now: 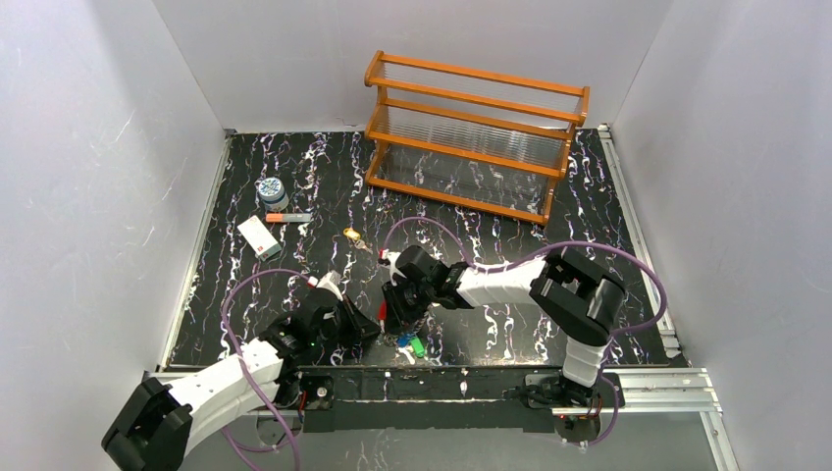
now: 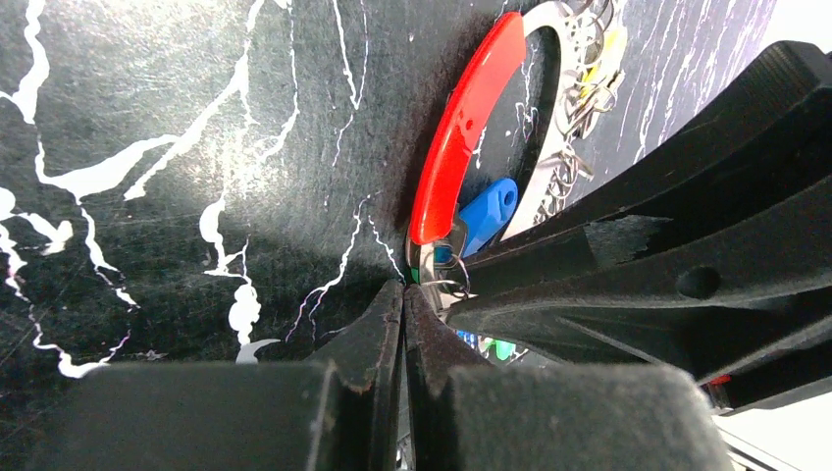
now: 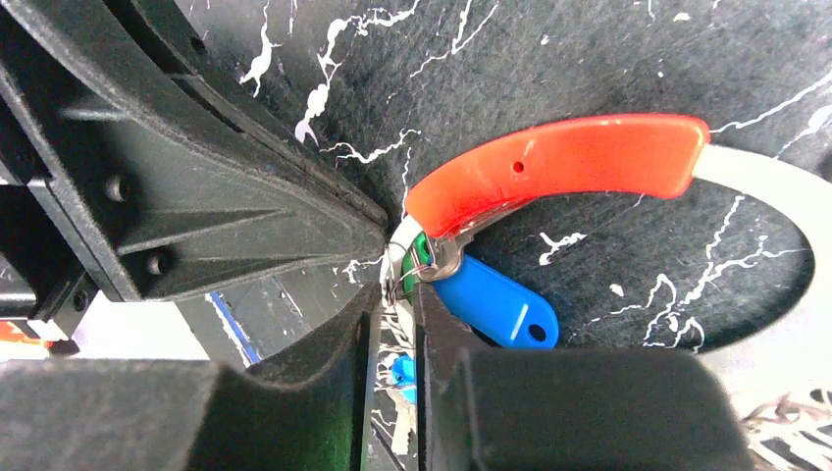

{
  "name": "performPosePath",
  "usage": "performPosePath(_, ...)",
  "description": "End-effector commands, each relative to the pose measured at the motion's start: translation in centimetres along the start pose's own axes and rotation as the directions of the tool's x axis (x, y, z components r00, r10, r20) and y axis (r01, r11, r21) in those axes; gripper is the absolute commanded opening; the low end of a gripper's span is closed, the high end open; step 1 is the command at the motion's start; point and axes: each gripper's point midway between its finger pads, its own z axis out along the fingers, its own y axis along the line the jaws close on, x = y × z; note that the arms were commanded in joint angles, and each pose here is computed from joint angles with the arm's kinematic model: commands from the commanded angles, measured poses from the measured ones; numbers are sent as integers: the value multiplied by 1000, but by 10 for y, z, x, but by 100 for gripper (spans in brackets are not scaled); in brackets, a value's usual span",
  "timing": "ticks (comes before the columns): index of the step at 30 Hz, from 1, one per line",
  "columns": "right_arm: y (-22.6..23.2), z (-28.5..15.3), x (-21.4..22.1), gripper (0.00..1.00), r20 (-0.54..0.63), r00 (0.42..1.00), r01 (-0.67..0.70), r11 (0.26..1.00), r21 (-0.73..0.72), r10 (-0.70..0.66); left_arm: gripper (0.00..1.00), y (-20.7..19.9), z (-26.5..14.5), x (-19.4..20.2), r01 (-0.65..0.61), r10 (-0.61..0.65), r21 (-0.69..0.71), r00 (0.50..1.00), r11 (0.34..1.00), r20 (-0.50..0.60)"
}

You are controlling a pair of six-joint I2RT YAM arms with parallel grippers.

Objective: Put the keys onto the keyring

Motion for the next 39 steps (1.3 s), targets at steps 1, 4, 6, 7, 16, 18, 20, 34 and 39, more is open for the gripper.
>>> performPosePath(1, 6, 4, -9, 23, 4, 1000, 19, 1000, -22, -19, 0, 21, 1, 12, -4, 2, -62, 999, 998, -32)
performPosePath(4, 7, 1, -12, 11, 14, 999, 47, 999, -19, -47, 0, 18, 0, 11, -11, 9, -48, 1000, 999, -30)
performPosePath(6, 11, -4, -15, 1, 32, 996, 87, 996, -34, -86, 0, 16, -1, 9, -27, 26, -42, 999, 999, -21)
performPosePath(7, 13, -7, -16, 1, 45, 993, 109, 993, -43, -107, 0, 14, -2, 6, -43, 43, -41, 999, 998, -14)
performPosePath(16, 26, -51, -41, 1, 260, 898, 370, 929, -7, -356, 0, -34, -33, -44, -277, 279, -36, 950, 960, 141)
performPosePath(18, 26, -61, -47, 1, 310, 850, 440, 898, 26, -426, 0, -47, -41, -56, -313, 311, -22, 930, 950, 196)
performPosePath(20, 28, -74, -50, 1, 358, 783, 524, 850, 62, -509, 0, -61, -50, -64, -353, 342, 5, 909, 936, 239)
performPosePath(34, 46, -135, -50, 1, 534, 409, 776, 590, 223, -740, 11, -164, -83, -45, -669, 536, 430, 743, 606, 401)
performPosePath(39, 56, -152, -43, 1, 610, 305, 802, 543, 250, -731, 16, -180, -95, -30, -719, 544, 530, 691, 449, 476)
